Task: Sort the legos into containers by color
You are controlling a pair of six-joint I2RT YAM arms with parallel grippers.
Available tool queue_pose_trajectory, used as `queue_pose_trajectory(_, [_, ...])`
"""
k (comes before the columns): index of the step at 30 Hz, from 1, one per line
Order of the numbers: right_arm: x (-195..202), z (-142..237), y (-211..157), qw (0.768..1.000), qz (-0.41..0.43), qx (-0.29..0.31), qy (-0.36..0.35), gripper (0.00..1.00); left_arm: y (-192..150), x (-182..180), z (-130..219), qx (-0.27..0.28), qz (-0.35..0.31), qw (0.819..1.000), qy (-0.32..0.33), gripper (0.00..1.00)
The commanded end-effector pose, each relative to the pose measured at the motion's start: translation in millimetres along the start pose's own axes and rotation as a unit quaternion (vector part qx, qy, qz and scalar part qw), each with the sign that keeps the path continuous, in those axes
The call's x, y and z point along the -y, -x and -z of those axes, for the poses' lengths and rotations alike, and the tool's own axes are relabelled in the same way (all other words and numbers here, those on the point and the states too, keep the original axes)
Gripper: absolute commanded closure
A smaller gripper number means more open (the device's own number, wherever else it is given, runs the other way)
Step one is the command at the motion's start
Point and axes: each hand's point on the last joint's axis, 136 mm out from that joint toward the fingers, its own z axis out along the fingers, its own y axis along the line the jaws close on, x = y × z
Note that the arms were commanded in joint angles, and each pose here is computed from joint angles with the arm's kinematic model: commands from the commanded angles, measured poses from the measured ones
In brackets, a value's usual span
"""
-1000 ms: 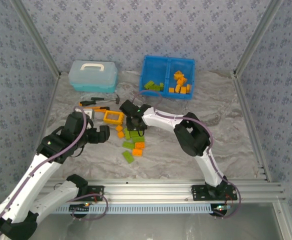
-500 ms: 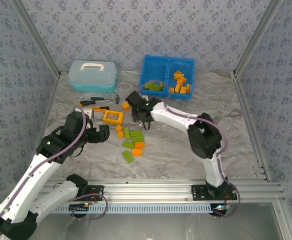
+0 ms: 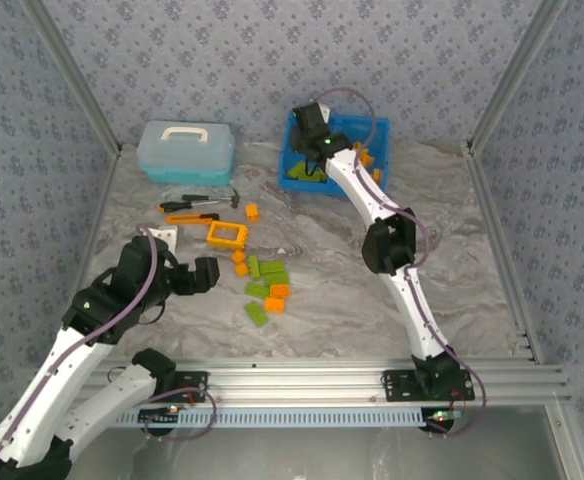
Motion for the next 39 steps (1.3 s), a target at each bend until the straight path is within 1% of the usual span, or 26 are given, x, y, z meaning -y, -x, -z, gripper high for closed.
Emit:
queue_pose_trajectory(1, [-8, -4, 6, 1.0, 0.011, 0.007, 0.027, 0.62, -4, 0, 2, -0.003, 0.023, 1.0, -0.008, 0.01])
queue_pose_trajectory(2, [-11, -4, 15, 0.999, 0.013, 0.023, 0.034, 0.58, -4, 0, 2, -0.003, 0.024, 1.0, -0.008, 0.01])
queue_pose_trajectory(5, [-16, 13, 36, 0.998, 0.029, 0.044, 0.044, 0.31, -4, 0, 1, -0.002, 0.024, 1.0, -0.007, 0.01])
queue_pose_trajectory(6, [-18, 22, 42, 0.997, 0.035, 0.048, 0.046, 0.27, -4, 0, 1, -0.002, 0.024, 1.0, -0.007, 0.01])
queue_pose_trajectory(7, [-20, 31, 50, 0.997, 0.038, 0.054, 0.049, 0.25, -3, 0, 0, -0.002, 0.023, 1.0, -0.008, 0.01])
queue_pose_trajectory(10, [-17, 62, 55, 0.997, 0.053, 0.04, 0.037, 0.24, -2, 1, -4, 0.0, 0.023, 1.0, -0.008, 0.01])
queue_pose_trajectory(13, [-19, 93, 43, 0.997, 0.064, 0.003, 0.038, 0.24, 0, 3, -7, -0.001, 0.02, 1.0, -0.007, 0.01])
queue_pose_trajectory(16, [-37, 131, 7, 0.991, 0.091, -0.05, 0.078, 0.23, 3, -8, -7, 0.004, 0.027, 0.999, 0.026, 0.01])
queue_pose_trajectory(18, [-56, 160, -33, 0.981, 0.123, -0.088, 0.124, 0.22, 5, -19, -3, 0.017, 0.033, 0.998, 0.054, 0.01])
queue_pose_trajectory(19, [-64, 174, -47, 0.976, 0.136, -0.098, 0.141, 0.22, 6, -23, -2, 0.023, 0.036, 0.997, 0.065, 0.01])
queue_pose_trajectory(22, [-75, 203, -104, 0.963, 0.164, -0.146, 0.154, 0.21, 9, -33, 3, 0.043, 0.036, 0.995, 0.086, 0.01])
queue_pose_trajectory(25, [-81, 221, -165, 0.951, 0.18, -0.206, 0.146, 0.23, 10, -39, 7, 0.059, 0.033, 0.993, 0.095, 0.01])
queue_pose_trajectory(28, [-86, 228, -216, 0.943, 0.186, -0.247, 0.127, 0.28, 10, -42, 10, 0.069, 0.034, 0.992, 0.098, 0.01])
queue_pose_trajectory(31, [-83, 220, -253, 0.94, 0.185, -0.268, 0.097, 0.29, 10, -44, 12, 0.075, 0.038, 0.992, 0.099, 0.01])
queue_pose_trajectory(33, [-84, 210, -271, 0.937, 0.198, -0.277, 0.084, 0.29, 8, -44, 12, 0.073, 0.038, 0.992, 0.097, 0.01])
queue_pose_trajectory(35, [-84, 200, -282, 0.934, 0.211, -0.279, 0.071, 0.3, 7, -44, 12, 0.071, 0.04, 0.992, 0.097, 0.01])
queue_pose_trajectory(39, [-85, 178, -301, 0.93, 0.213, -0.293, 0.057, 0.41, 4, -45, 11, 0.067, 0.043, 0.992, 0.096, 0.01])
